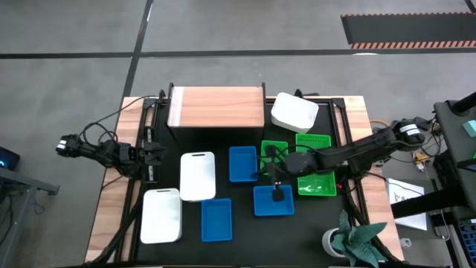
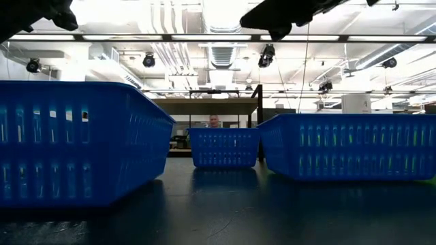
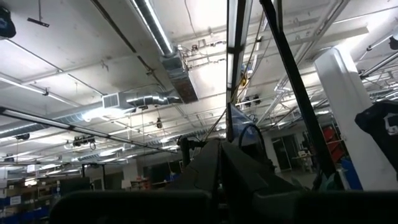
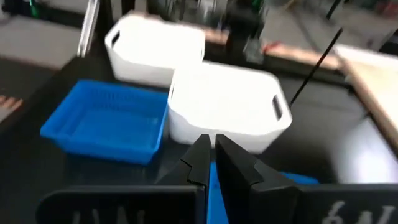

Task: Stack baskets on shelf by color
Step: Put the top blue bin on the shelf

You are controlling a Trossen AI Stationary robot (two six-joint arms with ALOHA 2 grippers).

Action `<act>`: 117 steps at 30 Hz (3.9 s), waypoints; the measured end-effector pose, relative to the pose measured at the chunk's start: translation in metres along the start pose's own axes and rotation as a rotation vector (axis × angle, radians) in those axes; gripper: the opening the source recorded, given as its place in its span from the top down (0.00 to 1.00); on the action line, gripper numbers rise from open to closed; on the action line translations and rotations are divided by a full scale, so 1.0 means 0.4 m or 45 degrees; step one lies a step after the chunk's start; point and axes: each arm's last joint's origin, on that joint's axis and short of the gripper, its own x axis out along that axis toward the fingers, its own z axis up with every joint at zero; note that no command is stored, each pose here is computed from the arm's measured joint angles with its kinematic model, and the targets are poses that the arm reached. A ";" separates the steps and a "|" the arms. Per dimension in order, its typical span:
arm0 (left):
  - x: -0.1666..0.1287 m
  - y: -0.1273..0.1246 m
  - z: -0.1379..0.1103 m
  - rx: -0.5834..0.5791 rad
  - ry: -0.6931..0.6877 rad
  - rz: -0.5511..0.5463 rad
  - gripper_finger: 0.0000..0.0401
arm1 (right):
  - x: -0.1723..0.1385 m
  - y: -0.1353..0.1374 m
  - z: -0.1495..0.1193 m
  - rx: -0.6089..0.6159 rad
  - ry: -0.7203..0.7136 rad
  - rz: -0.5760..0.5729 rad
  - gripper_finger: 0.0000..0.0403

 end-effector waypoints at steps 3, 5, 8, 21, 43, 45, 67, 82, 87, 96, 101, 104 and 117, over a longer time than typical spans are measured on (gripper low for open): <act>0.000 0.000 0.000 0.000 0.000 0.000 1.00 | 0.015 0.000 0.019 0.030 0.136 0.013 0.96; 0.000 0.000 0.000 0.000 0.001 0.000 1.00 | 0.028 0.000 0.031 0.043 0.217 0.020 0.96; 0.000 0.000 0.000 0.000 0.002 0.005 1.00 | 0.055 0.001 0.047 0.033 0.332 0.029 0.96; 0.000 0.000 0.000 0.003 0.001 0.005 1.00 | 0.196 0.011 0.068 0.091 0.763 0.035 0.73; 0.000 0.000 0.000 0.004 0.002 0.006 1.00 | 0.317 -0.033 -0.064 0.123 1.003 -0.015 0.59; 0.000 0.000 -0.001 0.004 0.003 0.007 1.00 | 0.326 -0.032 -0.077 0.123 1.019 -0.015 0.63; 0.000 0.000 -0.001 0.005 0.004 0.009 1.00 | 0.302 -0.027 -0.017 0.089 1.050 0.010 0.98; 0.000 0.001 -0.001 0.004 0.005 0.013 1.00 | 0.205 -0.053 0.254 -0.073 0.803 0.007 0.98; 0.000 0.001 -0.001 0.005 0.005 0.013 1.00 | 0.188 -0.119 0.299 -0.161 0.722 -0.100 0.98; 0.000 0.001 0.000 0.005 0.004 0.013 1.00 | 0.202 -0.321 0.282 -0.119 0.614 -0.294 0.98; -0.001 0.001 0.000 0.005 0.003 0.013 1.00 | 0.236 -0.422 0.233 -0.085 0.619 -0.353 0.98; -0.001 0.001 0.001 0.004 0.000 0.015 1.00 | 0.263 -0.465 0.198 -0.065 0.620 -0.345 0.98; -0.002 0.004 0.004 0.012 -0.009 0.043 1.00 | 0.277 -0.507 0.158 -0.045 0.679 -0.369 0.98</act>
